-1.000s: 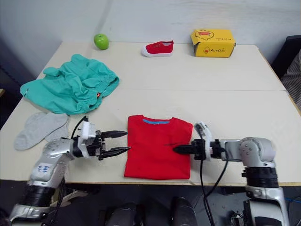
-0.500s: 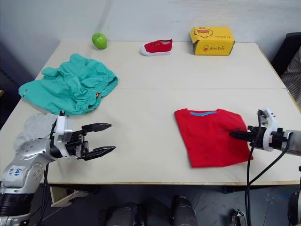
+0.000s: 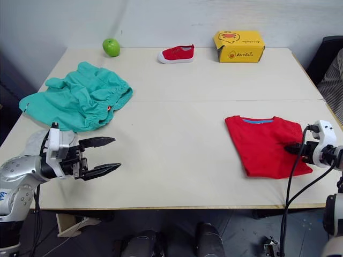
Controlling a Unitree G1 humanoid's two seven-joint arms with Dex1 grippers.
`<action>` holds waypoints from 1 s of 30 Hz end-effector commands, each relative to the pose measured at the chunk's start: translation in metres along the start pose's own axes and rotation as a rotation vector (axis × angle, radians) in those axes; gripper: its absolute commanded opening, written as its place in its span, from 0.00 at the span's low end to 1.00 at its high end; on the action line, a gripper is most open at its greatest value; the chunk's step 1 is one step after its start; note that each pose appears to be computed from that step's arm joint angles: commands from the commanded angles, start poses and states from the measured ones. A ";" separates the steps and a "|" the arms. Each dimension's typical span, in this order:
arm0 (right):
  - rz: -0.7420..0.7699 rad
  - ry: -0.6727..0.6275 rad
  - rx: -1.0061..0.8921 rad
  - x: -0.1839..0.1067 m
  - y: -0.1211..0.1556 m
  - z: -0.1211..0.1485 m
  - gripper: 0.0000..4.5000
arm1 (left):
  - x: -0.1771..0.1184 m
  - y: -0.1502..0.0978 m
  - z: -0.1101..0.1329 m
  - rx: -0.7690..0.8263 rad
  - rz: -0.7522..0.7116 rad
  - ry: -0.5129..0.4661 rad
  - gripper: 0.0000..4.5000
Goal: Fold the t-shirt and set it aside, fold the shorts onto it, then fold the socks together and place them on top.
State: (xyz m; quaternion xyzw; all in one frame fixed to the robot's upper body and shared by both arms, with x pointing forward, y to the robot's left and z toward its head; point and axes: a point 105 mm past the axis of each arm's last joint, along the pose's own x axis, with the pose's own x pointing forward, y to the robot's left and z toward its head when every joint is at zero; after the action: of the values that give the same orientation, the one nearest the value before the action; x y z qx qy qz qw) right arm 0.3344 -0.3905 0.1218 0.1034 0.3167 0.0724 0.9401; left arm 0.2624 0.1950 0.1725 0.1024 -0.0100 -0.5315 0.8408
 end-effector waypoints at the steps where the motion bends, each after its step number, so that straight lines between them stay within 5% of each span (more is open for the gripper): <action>1: -0.013 -0.004 0.030 -0.014 -0.010 0.000 0.29 | 0.002 -0.005 0.010 0.021 -0.021 -0.026 1.00; 4: -0.106 -0.012 -0.039 -0.027 -0.029 -0.004 0.52 | 0.001 -0.002 0.009 0.013 -0.005 -0.026 1.00; 10: -0.233 -0.258 -0.383 -0.068 -0.050 0.031 1.00 | -0.011 0.004 0.002 0.013 0.057 -0.006 1.00; 16: 0.150 -0.557 -0.756 -0.074 0.027 0.051 1.00 | -0.043 0.009 -0.023 -0.015 0.191 0.047 1.00; 23: 0.572 -0.687 -0.984 -0.058 0.130 -0.017 1.00 | -0.112 0.018 -0.042 -0.003 0.495 0.115 1.00; 30: 0.710 -0.786 -0.994 -0.046 0.175 -0.061 1.00 | -0.204 -0.011 -0.073 -0.095 0.909 0.222 1.00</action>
State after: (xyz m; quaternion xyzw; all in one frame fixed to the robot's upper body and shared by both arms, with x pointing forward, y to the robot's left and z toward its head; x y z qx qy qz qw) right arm 0.2521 -0.2282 0.1391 -0.2052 -0.1476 0.4621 0.8501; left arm 0.1866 0.3678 0.1112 0.0931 0.0682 -0.1458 0.9826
